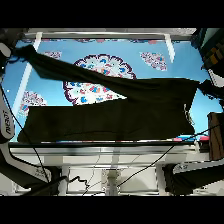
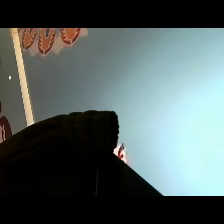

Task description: Fold the clothes and pants, and hang the long-sleeved shirts on hangers.

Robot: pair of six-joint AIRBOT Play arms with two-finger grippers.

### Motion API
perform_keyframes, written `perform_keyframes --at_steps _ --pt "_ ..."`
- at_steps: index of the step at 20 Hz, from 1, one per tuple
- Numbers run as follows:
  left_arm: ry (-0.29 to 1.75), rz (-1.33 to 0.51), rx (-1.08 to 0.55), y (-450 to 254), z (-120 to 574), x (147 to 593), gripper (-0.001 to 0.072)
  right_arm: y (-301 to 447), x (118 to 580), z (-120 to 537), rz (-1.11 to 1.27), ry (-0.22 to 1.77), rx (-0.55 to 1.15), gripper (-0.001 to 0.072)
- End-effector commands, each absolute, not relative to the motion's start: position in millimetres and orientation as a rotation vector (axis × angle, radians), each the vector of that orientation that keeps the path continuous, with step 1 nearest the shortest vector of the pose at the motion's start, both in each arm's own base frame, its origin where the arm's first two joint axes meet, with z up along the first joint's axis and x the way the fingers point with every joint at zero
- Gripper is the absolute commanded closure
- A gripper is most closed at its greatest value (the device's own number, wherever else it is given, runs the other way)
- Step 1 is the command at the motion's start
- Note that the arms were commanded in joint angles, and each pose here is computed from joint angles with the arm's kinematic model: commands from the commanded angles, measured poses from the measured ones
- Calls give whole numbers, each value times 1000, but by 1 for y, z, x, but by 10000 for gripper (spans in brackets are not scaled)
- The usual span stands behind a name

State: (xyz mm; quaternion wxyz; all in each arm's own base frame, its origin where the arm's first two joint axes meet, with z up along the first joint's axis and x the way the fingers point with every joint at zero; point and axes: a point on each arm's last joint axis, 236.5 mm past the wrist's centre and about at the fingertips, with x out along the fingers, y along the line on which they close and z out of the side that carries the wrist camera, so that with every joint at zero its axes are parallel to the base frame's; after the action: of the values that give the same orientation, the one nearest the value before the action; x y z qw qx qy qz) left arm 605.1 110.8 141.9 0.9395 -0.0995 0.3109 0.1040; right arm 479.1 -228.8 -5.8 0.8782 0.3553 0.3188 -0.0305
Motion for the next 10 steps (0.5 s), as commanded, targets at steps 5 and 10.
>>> perform_keyframes --at_steps 5,10 --pt "1093 275 68 128 48 512 696 -237 480 -6 -94 652 730 685" --pt "1421 283 35 128 -36 421 466 -238 475 -13 -99 684 692 685"
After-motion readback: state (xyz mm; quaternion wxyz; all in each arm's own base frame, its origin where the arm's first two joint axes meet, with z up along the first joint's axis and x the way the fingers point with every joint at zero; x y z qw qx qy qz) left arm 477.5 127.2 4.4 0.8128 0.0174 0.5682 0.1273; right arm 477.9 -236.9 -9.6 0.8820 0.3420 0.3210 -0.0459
